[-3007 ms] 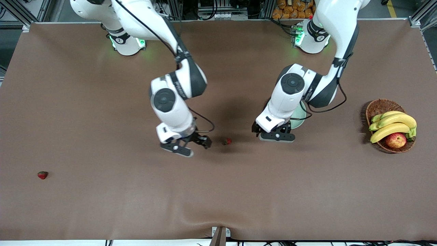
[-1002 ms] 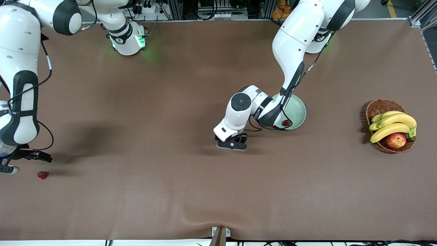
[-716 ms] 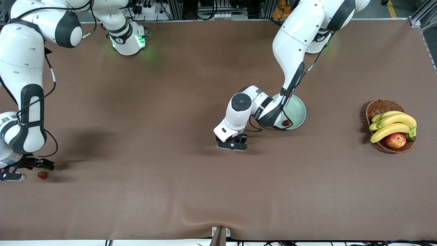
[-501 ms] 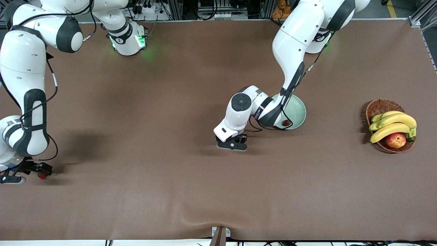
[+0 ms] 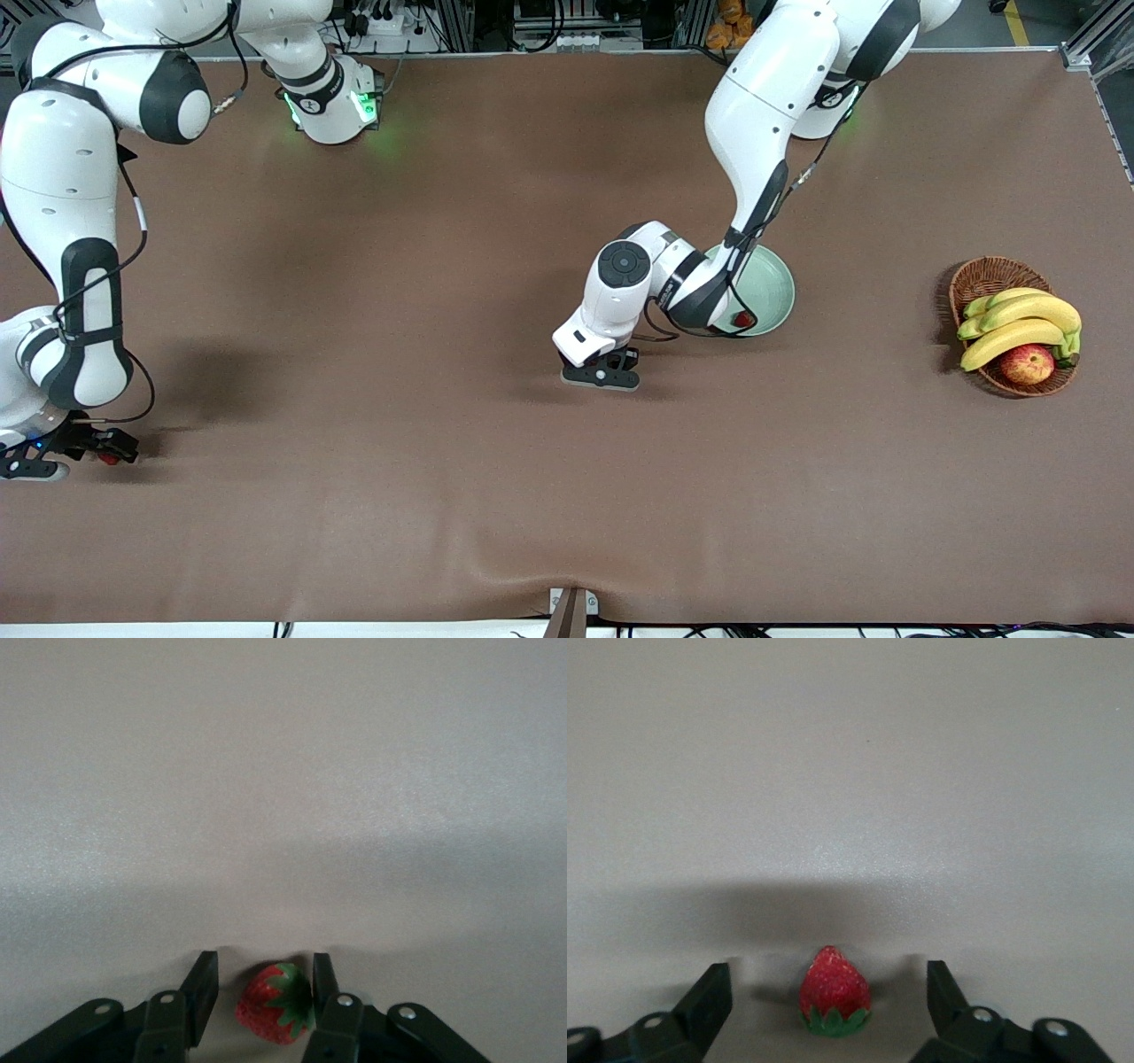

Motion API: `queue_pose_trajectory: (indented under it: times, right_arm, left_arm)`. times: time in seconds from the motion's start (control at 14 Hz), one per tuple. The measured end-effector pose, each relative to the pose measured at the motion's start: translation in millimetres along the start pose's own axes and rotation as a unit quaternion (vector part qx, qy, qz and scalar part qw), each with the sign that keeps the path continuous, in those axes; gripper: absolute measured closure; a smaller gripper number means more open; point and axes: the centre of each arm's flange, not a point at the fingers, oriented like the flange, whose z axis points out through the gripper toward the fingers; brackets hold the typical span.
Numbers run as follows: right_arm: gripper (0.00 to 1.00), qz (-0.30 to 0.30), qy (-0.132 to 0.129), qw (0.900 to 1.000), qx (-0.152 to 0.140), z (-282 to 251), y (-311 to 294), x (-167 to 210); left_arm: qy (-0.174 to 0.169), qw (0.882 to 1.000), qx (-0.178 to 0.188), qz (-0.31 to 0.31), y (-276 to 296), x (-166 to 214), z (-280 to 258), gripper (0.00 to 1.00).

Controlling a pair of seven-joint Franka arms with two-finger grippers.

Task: Collect all strawberries into plate
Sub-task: 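Put the strawberry on the plate with the left gripper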

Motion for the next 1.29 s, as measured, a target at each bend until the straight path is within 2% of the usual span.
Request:
queue_pose_trajectory:
  times: [0.07,0.21,0.43,0.57,0.86,1.29]
  right_arm:
    - [0.17,0.0,0.0,1.0,0.0,0,0,0]
    - [0.41,0.004,0.002,1.0,0.004,0,-1,1]
    - [0.69,0.011,-0.004,1.0,0.019,0,-4,1]
    - [0.69,0.011,-0.024,0.999,0.039,-3,-8,0]
    - [0.69,0.009,-0.062,0.995,0.08,-16,-17,1]
    - [0.69,-0.022,-0.101,0.984,0.145,-66,-63,21]
  left_arm:
    - [0.0,1.0,0.0,0.0,0,0,1,0.49]
    - [-0.001,1.0,0.001,0.0,0,-1,2,0.58]
    - [-0.001,1.0,0.001,0.0,0,-1,2,0.63]
    - [-0.001,1.0,0.001,0.0,0,0,2,0.68]
    - [0.001,1.0,0.004,-0.004,-4,7,-5,0.68]
    - [-0.031,0.999,0.043,0.001,-38,28,-64,0.68]
